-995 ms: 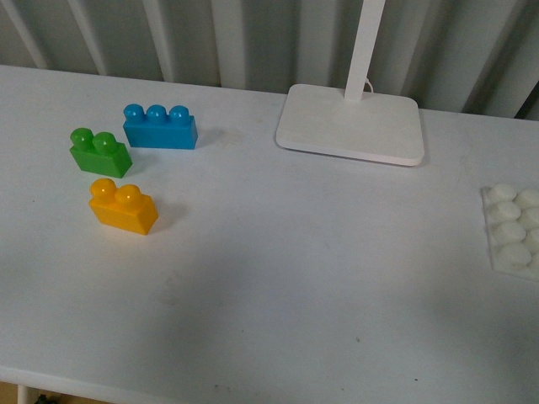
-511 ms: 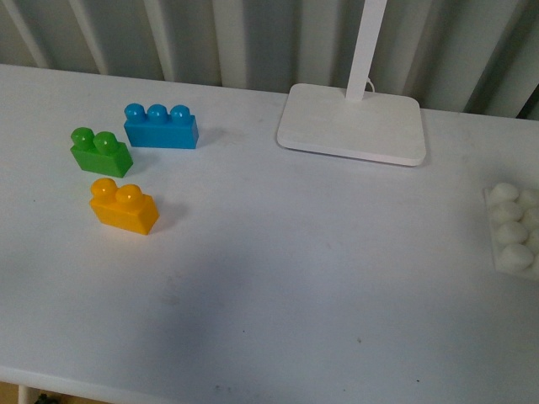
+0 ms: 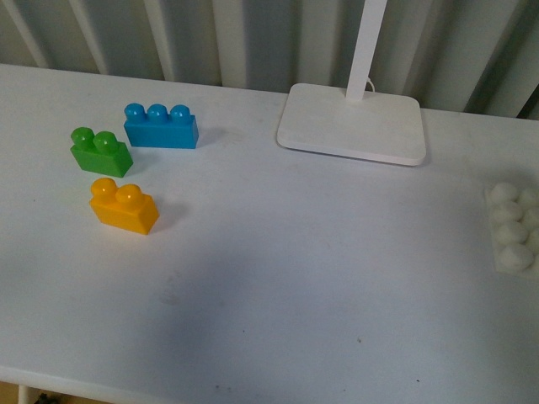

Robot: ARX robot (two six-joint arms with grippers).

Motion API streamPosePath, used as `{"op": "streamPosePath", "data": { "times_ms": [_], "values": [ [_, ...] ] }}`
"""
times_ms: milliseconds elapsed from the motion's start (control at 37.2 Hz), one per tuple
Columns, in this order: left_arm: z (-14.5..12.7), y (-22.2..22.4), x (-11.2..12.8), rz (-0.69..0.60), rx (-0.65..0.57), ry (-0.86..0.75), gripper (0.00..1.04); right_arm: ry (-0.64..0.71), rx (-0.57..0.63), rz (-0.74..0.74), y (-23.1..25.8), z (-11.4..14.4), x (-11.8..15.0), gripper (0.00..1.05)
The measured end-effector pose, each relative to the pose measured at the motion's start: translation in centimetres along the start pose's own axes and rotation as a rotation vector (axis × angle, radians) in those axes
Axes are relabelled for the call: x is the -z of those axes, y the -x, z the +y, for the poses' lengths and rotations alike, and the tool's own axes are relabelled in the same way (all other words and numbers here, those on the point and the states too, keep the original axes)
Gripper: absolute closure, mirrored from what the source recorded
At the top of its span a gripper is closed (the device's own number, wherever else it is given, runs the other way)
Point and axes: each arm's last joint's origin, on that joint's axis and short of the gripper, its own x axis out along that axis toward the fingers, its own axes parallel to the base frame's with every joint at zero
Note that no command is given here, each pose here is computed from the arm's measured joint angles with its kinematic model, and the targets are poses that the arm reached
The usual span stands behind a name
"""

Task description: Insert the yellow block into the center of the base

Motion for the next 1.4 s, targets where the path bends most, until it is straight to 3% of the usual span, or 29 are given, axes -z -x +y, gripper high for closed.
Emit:
{"op": "streamPosePath", "data": {
  "times_ms": [349,591,941,1398],
  "values": [
    [0.0,0.0,0.0,0.0,0.0,0.0,0.06,-0.014,-0.045,0.056,-1.5,1.1,0.1,0.09],
    [0.0,0.0,0.0,0.0,0.0,0.0,0.06,0.034,-0.082,0.084,-1.4,3.6,0.4,0.09],
    [0.0,0.0,0.0,0.0,0.0,0.0,0.06,0.061,-0.154,0.129,-0.8,12.8,1.9,0.09],
    [0.0,0.0,0.0,0.0,0.0,0.0,0.06,0.066,-0.205,0.135,-1.7,24.2,1.6,0.09]
  ]
}}
